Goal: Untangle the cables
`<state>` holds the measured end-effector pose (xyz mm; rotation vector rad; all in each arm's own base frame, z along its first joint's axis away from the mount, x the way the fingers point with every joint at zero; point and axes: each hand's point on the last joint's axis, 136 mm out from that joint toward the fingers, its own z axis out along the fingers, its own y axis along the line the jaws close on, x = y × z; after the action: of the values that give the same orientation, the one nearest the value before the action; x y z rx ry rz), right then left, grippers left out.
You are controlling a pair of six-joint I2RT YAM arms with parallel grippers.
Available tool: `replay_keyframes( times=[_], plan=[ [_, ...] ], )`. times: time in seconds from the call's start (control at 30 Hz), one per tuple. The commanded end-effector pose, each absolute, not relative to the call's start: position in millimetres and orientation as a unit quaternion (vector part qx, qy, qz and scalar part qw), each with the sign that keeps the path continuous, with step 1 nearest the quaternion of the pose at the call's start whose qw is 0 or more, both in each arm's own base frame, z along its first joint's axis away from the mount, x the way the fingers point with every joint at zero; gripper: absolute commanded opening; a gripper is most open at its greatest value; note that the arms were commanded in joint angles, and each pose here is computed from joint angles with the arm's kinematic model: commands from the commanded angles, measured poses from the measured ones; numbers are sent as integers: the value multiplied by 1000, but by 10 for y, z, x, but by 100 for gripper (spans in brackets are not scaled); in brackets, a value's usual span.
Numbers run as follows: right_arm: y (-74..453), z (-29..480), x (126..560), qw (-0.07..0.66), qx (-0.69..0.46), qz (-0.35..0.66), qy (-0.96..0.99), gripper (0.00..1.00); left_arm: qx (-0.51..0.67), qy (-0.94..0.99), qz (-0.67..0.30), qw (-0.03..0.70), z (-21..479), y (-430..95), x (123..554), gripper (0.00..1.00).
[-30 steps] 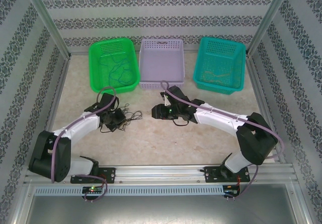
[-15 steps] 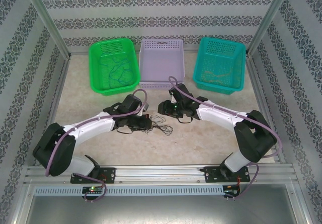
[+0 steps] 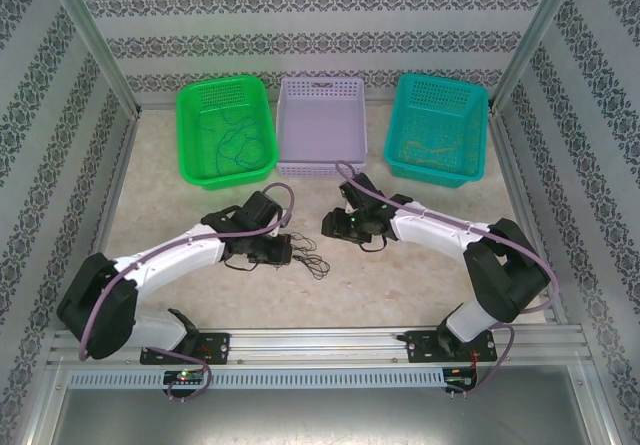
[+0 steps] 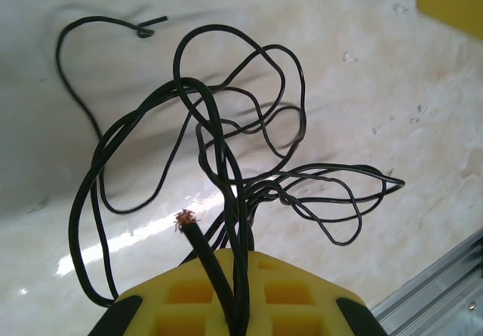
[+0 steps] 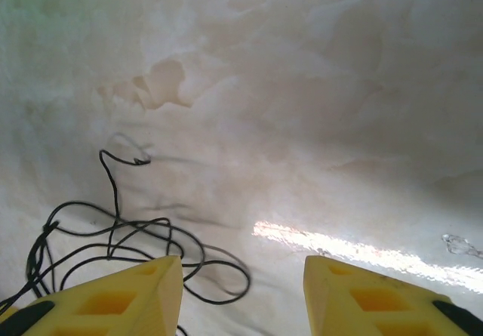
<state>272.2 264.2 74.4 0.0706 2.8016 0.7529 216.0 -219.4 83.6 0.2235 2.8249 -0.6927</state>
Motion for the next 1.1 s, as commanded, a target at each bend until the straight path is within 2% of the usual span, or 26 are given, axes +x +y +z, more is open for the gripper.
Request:
replay_keyframes(
  times=[0.0, 0.23, 0.53, 0.83, 1.07],
  plan=[
    [2798, 821, 2797, 137, -54, 230, 962, 47, 89, 973, -178, 117, 820, -1929, 2043, 0],
    [3347, 742, 2878, 125, -127, 228, 957, 46, 75, 974, -150, 153, 854, -1729, 2041, 0],
    [3943, 666, 2846, 93, -183, 250, 946, 49, 107, 961, -165, 193, 992, -1638, 1925, 0],
    [4081, 393, 2679, 48, -247, 220, 942, 49, 105, 963, -165, 187, 956, -1659, 1939, 0],
    [4066, 155, 2666, 42, -261, 172, 949, 39, 99, 962, -170, 188, 983, -1661, 1928, 0]
  ],
)
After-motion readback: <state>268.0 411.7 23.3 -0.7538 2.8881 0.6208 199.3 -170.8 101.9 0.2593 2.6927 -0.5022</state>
